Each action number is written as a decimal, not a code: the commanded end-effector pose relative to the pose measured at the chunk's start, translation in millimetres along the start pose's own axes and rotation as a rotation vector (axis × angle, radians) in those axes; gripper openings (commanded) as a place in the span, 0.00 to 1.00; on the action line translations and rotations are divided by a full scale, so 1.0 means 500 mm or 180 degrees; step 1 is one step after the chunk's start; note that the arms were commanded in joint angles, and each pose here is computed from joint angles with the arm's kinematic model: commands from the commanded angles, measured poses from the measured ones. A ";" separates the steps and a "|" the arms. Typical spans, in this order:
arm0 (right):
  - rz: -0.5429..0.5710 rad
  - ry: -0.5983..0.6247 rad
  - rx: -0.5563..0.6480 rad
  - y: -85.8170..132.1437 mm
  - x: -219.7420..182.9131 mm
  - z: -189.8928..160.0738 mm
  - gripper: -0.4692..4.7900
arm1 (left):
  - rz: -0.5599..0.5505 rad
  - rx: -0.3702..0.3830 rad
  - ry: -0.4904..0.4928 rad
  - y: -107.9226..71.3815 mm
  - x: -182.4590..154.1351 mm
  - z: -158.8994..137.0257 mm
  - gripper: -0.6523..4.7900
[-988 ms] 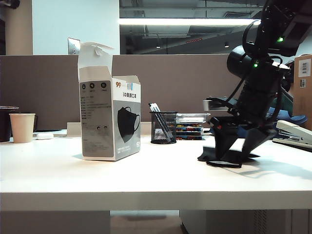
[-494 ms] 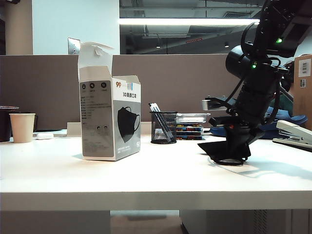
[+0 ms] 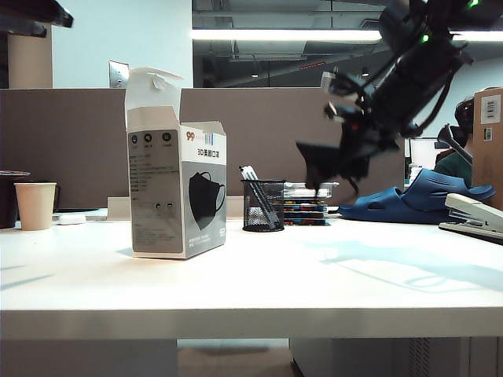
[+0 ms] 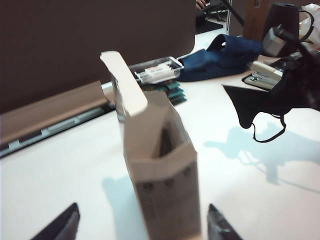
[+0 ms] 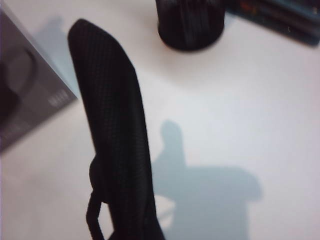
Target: Put the mask into the mask box.
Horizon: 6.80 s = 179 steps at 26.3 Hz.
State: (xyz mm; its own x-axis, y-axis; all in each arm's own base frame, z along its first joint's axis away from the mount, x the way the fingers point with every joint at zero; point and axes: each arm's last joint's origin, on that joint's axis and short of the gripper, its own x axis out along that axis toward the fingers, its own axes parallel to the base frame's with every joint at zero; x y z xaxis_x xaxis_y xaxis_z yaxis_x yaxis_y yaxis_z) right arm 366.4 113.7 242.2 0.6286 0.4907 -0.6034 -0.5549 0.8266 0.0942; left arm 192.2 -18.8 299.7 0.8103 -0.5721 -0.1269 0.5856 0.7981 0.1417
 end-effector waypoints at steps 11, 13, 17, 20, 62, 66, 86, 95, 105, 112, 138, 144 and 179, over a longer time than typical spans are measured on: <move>0.0801 -0.0793 0.0359 0.024 -0.022 0.060 0.09 | 0.0125 0.0093 -0.0384 0.022 0.140 -0.029 0.70; 0.0946 -0.0852 0.0403 0.026 -0.024 0.065 0.09 | 0.0196 0.0092 -0.0381 0.025 0.163 -0.044 0.69; 0.1076 -0.0903 0.0456 0.029 -0.026 0.070 0.09 | 0.0288 -0.0022 -0.0398 0.031 0.184 -0.061 0.69; 0.1121 -0.0909 0.0484 0.030 -0.026 0.071 0.09 | 0.0339 -0.0138 -0.0531 0.042 0.207 -0.072 0.69; 0.1970 -0.1977 0.0025 0.166 0.075 0.099 0.09 | -0.0537 -0.0402 -0.0547 0.049 0.252 -0.070 0.11; 0.1958 -0.1889 0.0073 0.177 0.103 0.083 0.09 | -0.0537 -0.0402 -0.0547 0.049 0.252 -0.070 0.11; 0.1854 -0.1521 0.0231 0.178 0.160 0.040 0.52 | -0.0522 -0.0402 -0.0545 0.050 0.252 -0.071 0.11; 0.1839 -0.1516 0.0157 0.179 0.152 0.044 0.55 | -0.0516 -0.0402 -0.0545 0.050 0.252 -0.071 0.11; 0.1775 -0.1587 -0.0009 0.183 0.113 0.068 0.68 | -0.0414 -0.0412 -0.0540 0.052 0.252 -0.071 0.11; 0.1429 -0.1644 0.0018 0.189 0.117 0.068 1.00 | -0.0555 -0.0402 -0.0543 0.050 0.252 -0.071 0.11; 0.1199 -0.1239 -0.0401 0.229 0.048 0.078 0.75 | -0.0550 -0.0431 -0.0496 0.049 0.252 -0.074 0.11; 0.1288 -0.1290 -0.0674 0.236 0.047 0.078 0.48 | -0.0560 -0.0431 -0.0496 0.049 0.252 -0.074 0.11; 0.1194 -0.1022 -0.0565 0.250 0.112 0.037 0.98 | -0.0569 -0.0426 -0.0506 0.049 0.252 -0.073 0.11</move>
State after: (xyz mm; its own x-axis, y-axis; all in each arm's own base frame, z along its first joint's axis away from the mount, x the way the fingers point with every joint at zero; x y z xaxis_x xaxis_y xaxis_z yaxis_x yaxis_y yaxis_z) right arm 345.1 251.3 241.1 0.5061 0.8357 -0.2134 -0.8476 0.5277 0.0563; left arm 307.8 -64.2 247.7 0.6956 -0.7184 0.0032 0.7183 0.6955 -0.0142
